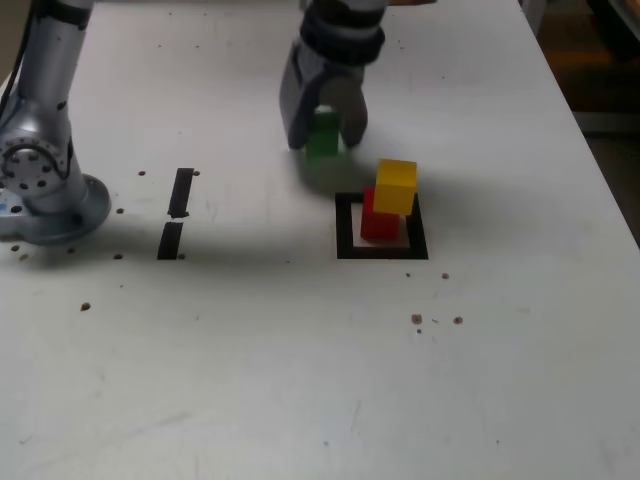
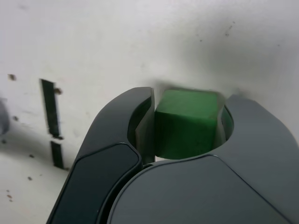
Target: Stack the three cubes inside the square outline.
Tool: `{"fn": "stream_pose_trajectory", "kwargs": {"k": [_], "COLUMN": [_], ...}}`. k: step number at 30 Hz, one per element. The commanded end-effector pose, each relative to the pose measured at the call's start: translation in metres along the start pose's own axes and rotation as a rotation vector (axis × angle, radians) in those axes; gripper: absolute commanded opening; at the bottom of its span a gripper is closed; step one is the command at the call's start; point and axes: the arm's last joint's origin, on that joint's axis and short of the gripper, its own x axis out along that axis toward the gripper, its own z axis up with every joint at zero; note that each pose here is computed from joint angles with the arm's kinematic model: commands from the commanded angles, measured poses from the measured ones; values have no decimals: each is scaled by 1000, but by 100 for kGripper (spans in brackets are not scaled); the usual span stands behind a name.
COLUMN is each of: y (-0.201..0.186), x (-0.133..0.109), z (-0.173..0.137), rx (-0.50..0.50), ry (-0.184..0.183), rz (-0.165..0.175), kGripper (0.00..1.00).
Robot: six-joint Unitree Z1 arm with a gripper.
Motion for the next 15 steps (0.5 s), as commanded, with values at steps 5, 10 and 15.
{"fn": "stream_pose_trajectory", "kwargs": {"k": [5, 10, 15], "y": [-31, -73, -103], "x": [-102, -138, -138], "z": [-59, -57, -34], "rx": [106, 225, 300], "ry": [-135, -259, -267], "rz": [77, 45, 11], "kGripper": [22, 22, 22]}}
